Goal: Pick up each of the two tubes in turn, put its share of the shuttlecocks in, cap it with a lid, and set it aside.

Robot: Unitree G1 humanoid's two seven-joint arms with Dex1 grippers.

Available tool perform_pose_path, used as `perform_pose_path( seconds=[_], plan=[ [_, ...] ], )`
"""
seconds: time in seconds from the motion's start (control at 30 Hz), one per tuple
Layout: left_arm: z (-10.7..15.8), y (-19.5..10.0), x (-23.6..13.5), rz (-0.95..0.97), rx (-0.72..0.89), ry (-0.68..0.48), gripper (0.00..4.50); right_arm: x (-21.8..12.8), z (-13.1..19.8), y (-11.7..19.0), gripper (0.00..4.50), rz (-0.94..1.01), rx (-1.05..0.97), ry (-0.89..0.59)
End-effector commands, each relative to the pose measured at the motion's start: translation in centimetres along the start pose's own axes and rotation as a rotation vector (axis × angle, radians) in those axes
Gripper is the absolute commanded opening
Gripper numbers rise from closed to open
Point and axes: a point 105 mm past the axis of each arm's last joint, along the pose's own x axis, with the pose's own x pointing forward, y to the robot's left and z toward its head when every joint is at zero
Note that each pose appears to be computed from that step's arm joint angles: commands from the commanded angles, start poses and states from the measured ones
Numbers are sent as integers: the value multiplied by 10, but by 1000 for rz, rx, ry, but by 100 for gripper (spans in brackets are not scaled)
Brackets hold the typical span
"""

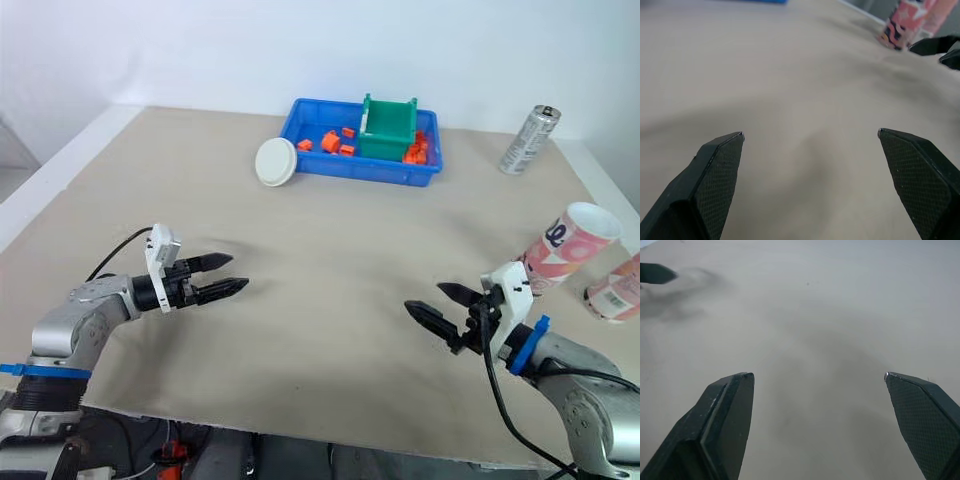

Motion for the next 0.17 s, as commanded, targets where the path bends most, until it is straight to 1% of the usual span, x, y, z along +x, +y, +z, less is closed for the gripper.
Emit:
perform_pose_path(
  seconds=[0.03,0.17],
  plan=[
    [7,-3,-2,37,34,-17,450,1,4,-5,447,-15,-8,-30],
    [5,-1,-2,52,45,-15,450,5,-3,-6,447,-17,-2,-19]
  ],
)
